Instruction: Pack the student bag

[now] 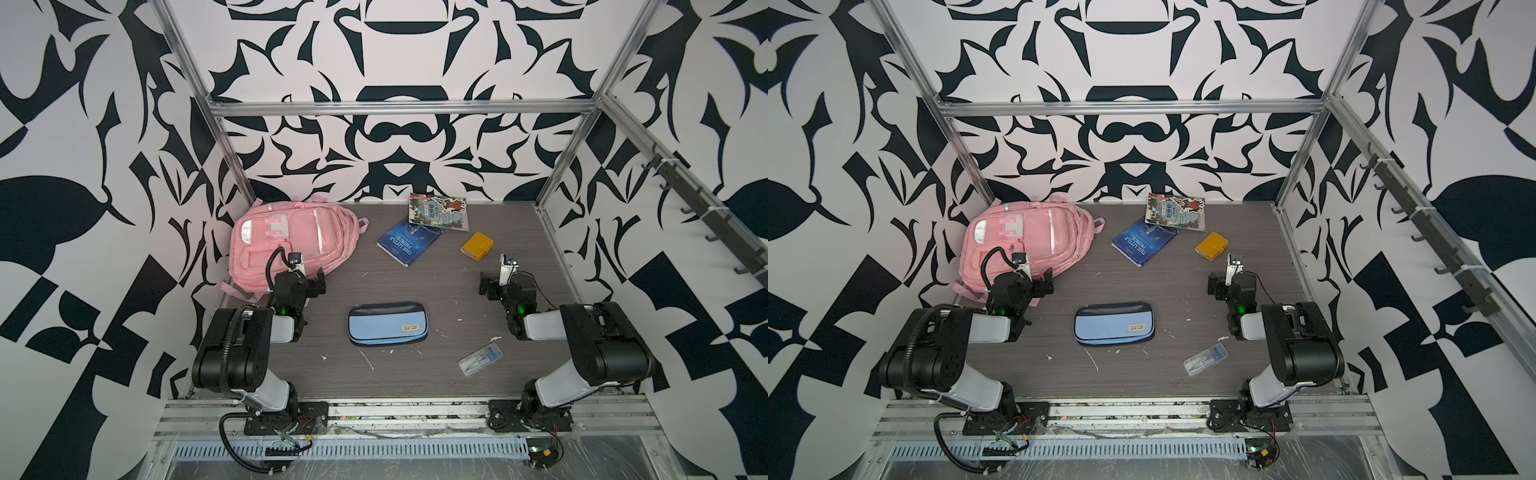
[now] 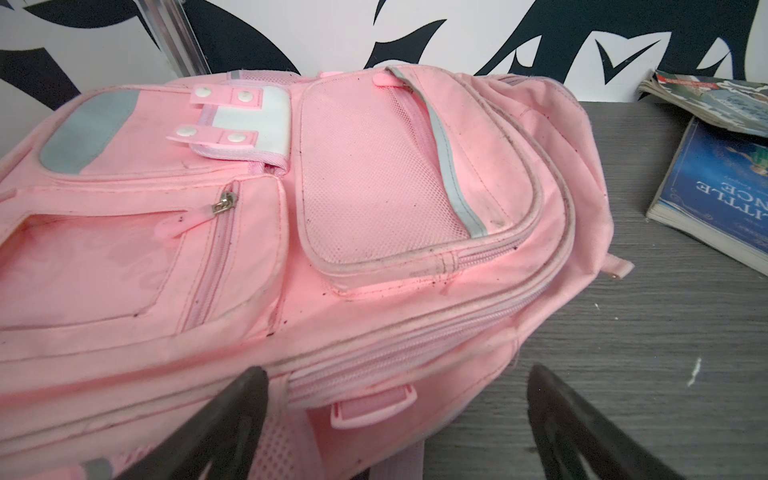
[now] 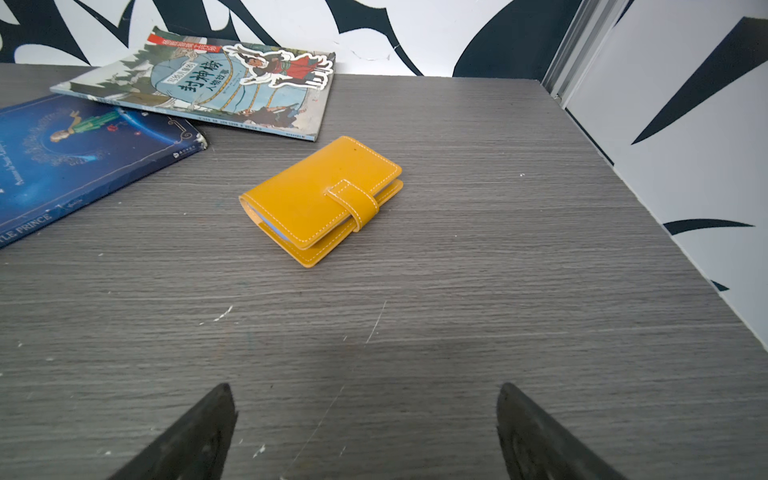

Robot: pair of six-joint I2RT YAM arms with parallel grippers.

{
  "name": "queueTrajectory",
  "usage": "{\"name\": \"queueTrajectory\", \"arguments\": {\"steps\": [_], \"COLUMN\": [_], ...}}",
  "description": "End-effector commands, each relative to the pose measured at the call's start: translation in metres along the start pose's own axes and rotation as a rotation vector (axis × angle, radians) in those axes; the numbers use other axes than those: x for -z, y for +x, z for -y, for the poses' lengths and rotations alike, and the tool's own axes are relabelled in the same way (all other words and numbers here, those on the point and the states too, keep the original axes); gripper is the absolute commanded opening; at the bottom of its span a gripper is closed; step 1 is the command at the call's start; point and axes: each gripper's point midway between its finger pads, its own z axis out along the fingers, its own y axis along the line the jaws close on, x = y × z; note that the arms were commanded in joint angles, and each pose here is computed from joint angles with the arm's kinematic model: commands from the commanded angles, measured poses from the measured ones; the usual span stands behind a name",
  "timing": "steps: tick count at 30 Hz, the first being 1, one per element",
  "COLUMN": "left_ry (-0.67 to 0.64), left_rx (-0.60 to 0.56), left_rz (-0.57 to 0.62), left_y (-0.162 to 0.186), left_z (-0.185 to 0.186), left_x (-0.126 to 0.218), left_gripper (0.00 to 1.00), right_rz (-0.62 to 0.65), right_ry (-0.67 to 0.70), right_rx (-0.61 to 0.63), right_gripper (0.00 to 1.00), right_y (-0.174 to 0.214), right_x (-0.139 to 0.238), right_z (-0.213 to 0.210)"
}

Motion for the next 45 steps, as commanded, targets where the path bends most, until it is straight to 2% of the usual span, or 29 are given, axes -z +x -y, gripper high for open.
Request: {"name": "queueTrajectory", "arguments": {"steps": [1, 8, 10, 14, 16, 18, 21, 23, 25, 30, 33, 37, 42, 45], "left_ry": [0.012, 0.066, 0.064, 0.033, -0.071, -0.09, -0.059, 0.027, 0.077, 0.198, 0.203, 0.145, 0.137, 0.14], "left_rx": [-0.005, -0.023, -0.004, 0.007, 0.118, 0.221, 0.365, 0.375, 0.359, 0.36, 0.282, 0.219, 0.302, 0.329], "left_rz": [0.007, 0.02, -0.033, -0.113, -0.175, -0.251, -0.44, -0.547, -0.591, -0.742, -0.914, -0.991, -1.106, -1.146], "left_y": [-0.001, -0.015, -0.02, -0.041, -0.051, -0.06, -0.059, -0.059, -0.059, -0.057, -0.048, -0.023, 0.029, 0.051], "left_z": [0.002, 0.012, 0.012, 0.013, 0.002, 0.005, 0.022, 0.045, 0.065, 0.104, 0.117, 0.118, 0.129, 0.14], "left_x": [0.0, 0.011, 0.016, 0.035, 0.047, 0.058, 0.074, 0.078, 0.081, 0.063, 0.063, 0.091, 0.144, 0.164], "left_gripper": [0.99, 0.99, 0.99, 0.99, 0.99, 0.99, 0.99, 0.99, 0.99, 0.99, 0.99, 0.99, 0.99, 0.99], "right_rz": [0.034, 0.002, 0.004, -0.013, -0.095, -0.181, -0.322, -0.377, -0.388, -0.538, -0.556, -0.576, -0.555, -0.541], "right_ry": [-0.003, 0.001, 0.054, 0.206, 0.289, 0.233, 0.152, 0.13, 0.092, 0.003, -0.036, -0.118, -0.149, -0.159], "right_rx": [-0.005, 0.002, 0.01, -0.137, -0.23, -0.27, -0.34, -0.333, -0.323, -0.308, -0.268, -0.28, -0.265, -0.256], "right_gripper": [1.0, 1.0, 0.99, 0.99, 1.0, 1.0, 0.99, 1.0, 1.0, 0.99, 1.0, 1.0, 1.0, 1.0], "right_y": [-0.011, -0.035, -0.049, -0.083, -0.092, -0.098, -0.094, -0.091, -0.096, -0.092, -0.093, -0.09, -0.098, -0.108], "right_x": [0.001, 0.009, 0.018, 0.04, 0.052, 0.057, 0.057, 0.057, 0.058, 0.058, 0.065, 0.073, 0.085, 0.087], "right_z": [0.0, -0.002, 0.001, 0.021, 0.031, 0.018, -0.006, -0.024, -0.046, -0.096, -0.121, -0.144, -0.151, -0.152]}}
